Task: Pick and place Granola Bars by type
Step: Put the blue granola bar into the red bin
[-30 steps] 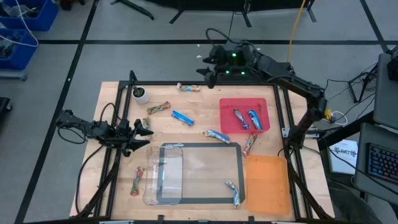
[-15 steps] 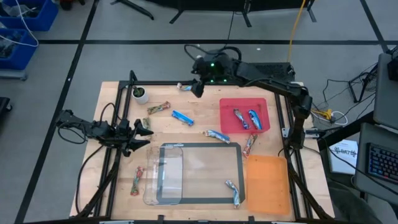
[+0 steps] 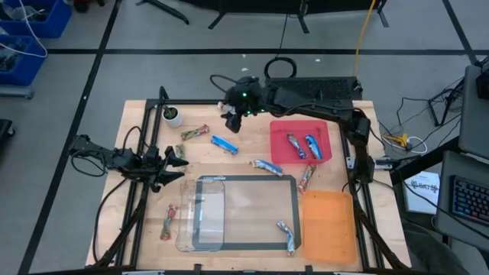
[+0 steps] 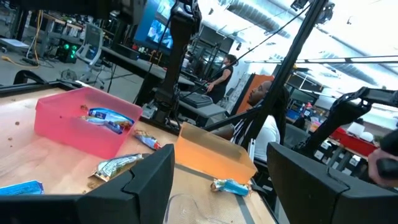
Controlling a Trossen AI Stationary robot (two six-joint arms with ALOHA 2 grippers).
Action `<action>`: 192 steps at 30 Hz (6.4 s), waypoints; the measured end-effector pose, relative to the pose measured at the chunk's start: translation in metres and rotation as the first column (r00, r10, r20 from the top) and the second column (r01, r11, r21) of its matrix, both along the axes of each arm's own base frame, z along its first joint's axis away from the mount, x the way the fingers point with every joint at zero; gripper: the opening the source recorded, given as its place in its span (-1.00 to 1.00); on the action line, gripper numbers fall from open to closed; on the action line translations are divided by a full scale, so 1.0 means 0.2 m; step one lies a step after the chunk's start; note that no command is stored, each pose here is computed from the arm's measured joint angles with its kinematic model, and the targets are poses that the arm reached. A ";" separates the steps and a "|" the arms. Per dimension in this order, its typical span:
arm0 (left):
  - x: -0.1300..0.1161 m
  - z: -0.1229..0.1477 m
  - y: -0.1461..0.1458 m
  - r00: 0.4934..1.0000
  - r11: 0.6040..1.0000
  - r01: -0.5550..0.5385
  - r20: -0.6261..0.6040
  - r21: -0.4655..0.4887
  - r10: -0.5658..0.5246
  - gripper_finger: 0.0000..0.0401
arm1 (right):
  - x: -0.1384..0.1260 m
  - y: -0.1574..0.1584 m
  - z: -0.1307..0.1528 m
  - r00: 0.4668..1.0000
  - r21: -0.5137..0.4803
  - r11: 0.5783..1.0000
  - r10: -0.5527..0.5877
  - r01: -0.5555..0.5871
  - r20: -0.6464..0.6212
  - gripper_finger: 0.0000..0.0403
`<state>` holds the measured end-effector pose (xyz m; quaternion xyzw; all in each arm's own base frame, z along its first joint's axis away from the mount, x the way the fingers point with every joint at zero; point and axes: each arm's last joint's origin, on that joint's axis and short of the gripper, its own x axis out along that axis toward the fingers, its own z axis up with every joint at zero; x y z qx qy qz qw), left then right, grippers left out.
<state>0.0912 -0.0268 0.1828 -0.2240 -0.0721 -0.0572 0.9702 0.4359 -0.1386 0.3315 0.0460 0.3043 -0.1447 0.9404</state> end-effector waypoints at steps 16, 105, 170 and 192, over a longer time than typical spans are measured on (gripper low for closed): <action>0.00 0.00 0.00 1.000 1.000 0.000 0.000 0.000 0.000 0.27 | 0.17 0.05 -0.35 0.989 0.050 0.998 -0.029 0.036 -0.146 0.23; 0.00 0.00 0.00 1.000 1.000 0.000 -0.007 0.003 0.000 0.27 | 0.18 0.17 -1.00 0.967 0.142 0.982 -0.083 0.121 -0.243 -0.70; 0.00 0.00 0.00 1.000 1.000 0.000 -0.009 0.003 0.000 0.27 | -0.76 0.34 -0.31 0.694 0.024 0.710 -0.679 0.703 -0.239 -1.00; 0.00 0.00 0.00 1.000 1.000 0.000 -0.009 0.004 0.000 0.27 | -0.84 0.38 -0.72 0.721 0.120 0.719 -0.642 0.684 -0.262 -1.00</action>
